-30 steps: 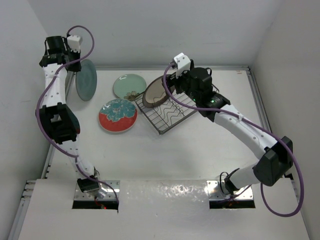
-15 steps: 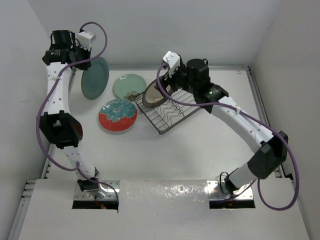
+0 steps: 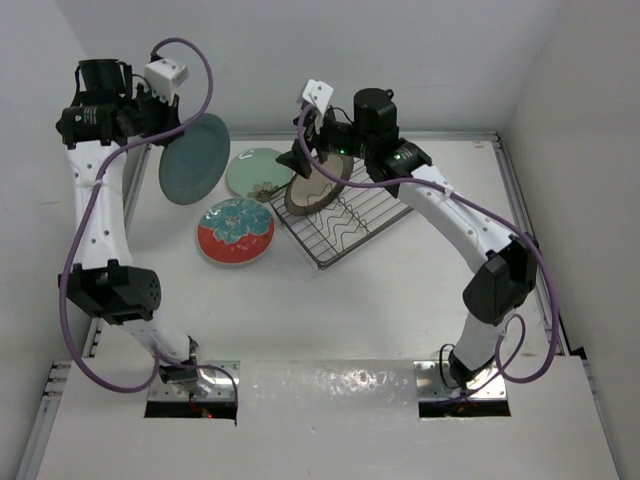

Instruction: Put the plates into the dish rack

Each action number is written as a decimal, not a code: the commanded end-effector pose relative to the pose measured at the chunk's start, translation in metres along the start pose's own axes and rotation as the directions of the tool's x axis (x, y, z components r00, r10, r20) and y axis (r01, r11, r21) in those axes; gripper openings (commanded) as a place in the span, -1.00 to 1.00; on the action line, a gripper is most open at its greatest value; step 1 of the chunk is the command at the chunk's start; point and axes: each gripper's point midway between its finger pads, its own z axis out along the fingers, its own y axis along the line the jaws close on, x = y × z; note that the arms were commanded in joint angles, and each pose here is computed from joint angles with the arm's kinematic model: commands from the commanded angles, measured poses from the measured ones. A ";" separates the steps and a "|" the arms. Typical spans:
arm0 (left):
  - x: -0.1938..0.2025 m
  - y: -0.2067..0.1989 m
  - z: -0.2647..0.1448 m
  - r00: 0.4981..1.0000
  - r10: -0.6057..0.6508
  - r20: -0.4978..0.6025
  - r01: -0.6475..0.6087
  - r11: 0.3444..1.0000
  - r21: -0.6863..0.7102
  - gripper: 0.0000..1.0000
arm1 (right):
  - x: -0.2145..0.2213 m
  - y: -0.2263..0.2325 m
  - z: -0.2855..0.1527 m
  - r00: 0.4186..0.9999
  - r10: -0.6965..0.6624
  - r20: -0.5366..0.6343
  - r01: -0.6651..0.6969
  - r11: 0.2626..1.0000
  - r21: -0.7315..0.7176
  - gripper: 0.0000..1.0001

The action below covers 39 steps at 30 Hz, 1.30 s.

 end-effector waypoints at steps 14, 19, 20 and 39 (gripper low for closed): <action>-0.036 -0.094 -0.071 0.966 0.129 0.225 -0.185 0.951 0.247 -1.00 | -0.011 -0.002 -0.034 0.992 0.092 0.091 -0.105 0.983 0.151 0.83; -0.037 -0.116 -0.065 0.958 0.147 0.246 -0.223 0.922 0.316 -1.00 | -0.001 -0.007 -0.045 0.992 0.094 0.079 -0.110 0.969 0.222 0.82; -0.039 -0.120 -0.065 0.955 0.146 0.258 -0.230 0.915 0.332 -1.00 | -0.002 -0.007 -0.048 0.992 0.095 0.078 -0.110 0.966 0.232 0.82; -0.098 -0.190 -0.030 0.939 0.051 0.339 -0.202 0.882 0.426 -1.00 | 0.025 -0.032 -0.120 0.995 0.095 -0.038 -0.058 0.830 0.555 0.82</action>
